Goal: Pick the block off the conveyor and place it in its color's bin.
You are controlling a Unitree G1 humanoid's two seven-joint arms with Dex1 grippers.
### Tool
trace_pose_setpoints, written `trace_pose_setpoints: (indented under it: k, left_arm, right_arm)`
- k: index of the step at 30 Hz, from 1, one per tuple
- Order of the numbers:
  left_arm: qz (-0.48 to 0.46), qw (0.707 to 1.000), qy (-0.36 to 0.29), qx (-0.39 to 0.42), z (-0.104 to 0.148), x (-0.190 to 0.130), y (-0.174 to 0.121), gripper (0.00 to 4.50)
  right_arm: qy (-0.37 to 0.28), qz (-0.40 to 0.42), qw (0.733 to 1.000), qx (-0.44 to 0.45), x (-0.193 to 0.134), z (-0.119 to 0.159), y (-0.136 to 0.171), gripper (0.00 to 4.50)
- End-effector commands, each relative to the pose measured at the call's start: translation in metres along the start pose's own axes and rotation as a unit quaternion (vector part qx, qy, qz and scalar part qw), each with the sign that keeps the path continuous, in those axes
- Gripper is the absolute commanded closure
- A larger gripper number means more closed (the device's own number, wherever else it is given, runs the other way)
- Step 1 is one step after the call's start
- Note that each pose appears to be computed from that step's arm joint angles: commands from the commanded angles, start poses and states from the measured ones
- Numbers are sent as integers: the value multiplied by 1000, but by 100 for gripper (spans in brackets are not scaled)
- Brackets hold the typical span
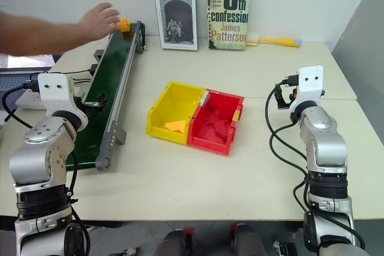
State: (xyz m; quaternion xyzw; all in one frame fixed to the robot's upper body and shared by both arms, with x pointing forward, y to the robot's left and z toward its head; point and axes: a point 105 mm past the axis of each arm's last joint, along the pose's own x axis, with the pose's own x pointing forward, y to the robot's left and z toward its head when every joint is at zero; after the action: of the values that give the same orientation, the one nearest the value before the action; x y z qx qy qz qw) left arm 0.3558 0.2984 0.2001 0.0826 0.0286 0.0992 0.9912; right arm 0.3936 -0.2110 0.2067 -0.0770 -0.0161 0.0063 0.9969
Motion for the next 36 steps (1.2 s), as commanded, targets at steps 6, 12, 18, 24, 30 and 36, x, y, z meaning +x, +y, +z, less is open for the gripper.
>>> trace_pose_setpoints:
  k: [6,12,18,24,30,36]
  left_arm:
    - [29,998,-47,-13,21,-6,14,3]
    - [32,998,-53,-27,19,-7,11,3]
    - [31,997,-61,-27,22,-5,10,3]
    - [35,997,-65,-29,23,-3,13,3]
    - [31,997,-61,-32,20,0,9,3]
    - [24,998,-45,-32,12,6,1,3]
  right_arm:
    - [-31,-9,999,1,-1,18,-5,0]
    - [-25,-7,1000,0,-1,13,-5,0]
    - [-33,8,999,-9,0,20,-1,0]
    - [-37,16,999,-9,0,24,1,0]
    - [-86,171,982,-7,-5,53,41,0]
    - [-95,380,920,-30,-35,73,84,0]
